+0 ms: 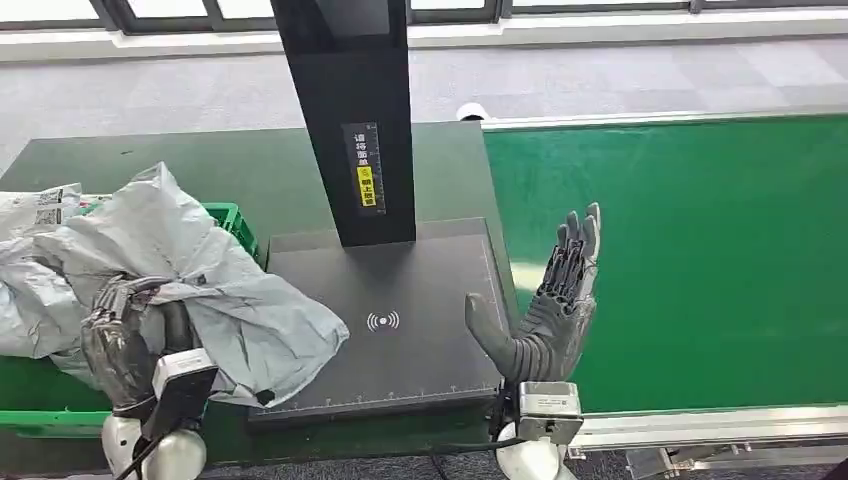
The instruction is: Moved the parcel from conveyor to table for the left to box.
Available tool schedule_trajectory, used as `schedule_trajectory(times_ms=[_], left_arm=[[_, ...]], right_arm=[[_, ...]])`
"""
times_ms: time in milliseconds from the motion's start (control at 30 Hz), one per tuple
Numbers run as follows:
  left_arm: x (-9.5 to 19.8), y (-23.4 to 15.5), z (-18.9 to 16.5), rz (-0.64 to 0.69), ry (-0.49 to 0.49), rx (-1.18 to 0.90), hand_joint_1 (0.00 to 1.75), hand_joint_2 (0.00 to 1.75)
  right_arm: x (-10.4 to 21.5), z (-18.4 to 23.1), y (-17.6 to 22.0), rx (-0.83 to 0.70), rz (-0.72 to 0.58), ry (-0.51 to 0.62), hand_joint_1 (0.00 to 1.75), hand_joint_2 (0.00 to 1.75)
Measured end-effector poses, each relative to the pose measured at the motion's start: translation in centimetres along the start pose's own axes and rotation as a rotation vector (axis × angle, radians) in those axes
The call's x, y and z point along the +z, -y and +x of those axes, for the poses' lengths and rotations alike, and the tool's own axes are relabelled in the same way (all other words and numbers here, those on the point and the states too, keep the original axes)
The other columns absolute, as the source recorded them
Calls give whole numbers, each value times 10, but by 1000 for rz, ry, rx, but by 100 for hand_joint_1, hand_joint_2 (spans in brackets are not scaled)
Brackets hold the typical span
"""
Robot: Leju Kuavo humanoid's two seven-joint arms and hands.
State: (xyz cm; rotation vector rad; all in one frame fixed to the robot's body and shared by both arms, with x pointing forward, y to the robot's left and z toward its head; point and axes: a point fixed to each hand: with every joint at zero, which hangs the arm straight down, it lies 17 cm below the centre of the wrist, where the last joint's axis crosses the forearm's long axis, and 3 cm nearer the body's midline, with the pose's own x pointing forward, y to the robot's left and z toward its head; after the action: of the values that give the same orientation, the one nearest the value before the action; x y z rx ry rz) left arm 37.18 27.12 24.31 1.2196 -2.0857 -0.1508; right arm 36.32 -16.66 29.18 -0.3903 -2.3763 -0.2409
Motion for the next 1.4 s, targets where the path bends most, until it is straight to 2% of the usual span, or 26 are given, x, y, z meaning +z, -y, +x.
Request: schedule_trajectory(times_ms=[200, 467, 567, 667, 900, 967, 1100, 1400], left_arm=[[-15, -38, -9, 87, 23, -71, 175, 175], [-19, -50, -22, 112, 2, -113, 175, 175], [-21, -32, -51, 78, -46, -144, 175, 175], [-13, -14, -97, 34, -133, -182, 175, 175], [0, 10, -153, -46, -260, -237, 175, 175], [-4, 14, -170, -68, -279, -273, 175, 175], [2, 10, -210, -73, -384, -306, 175, 175], [8, 9, -238, -42, -505, -283, 175, 175]], right_arm=[[0, 0, 0, 1, 1, 1, 0, 175], [0, 0, 0, -2, -2, -2, 0, 175], [0, -1, 1, -5, -4, -5, 0, 175], [0, -1, 1, -7, -6, -8, 0, 175], [0, -3, 2, -14, -10, -16, 0, 175], [0, -3, 2, -19, -13, -20, 0, 175], [1, -3, 1, -29, -13, -25, 0, 175], [3, -1, -3, -35, 2, -23, 0, 175]])
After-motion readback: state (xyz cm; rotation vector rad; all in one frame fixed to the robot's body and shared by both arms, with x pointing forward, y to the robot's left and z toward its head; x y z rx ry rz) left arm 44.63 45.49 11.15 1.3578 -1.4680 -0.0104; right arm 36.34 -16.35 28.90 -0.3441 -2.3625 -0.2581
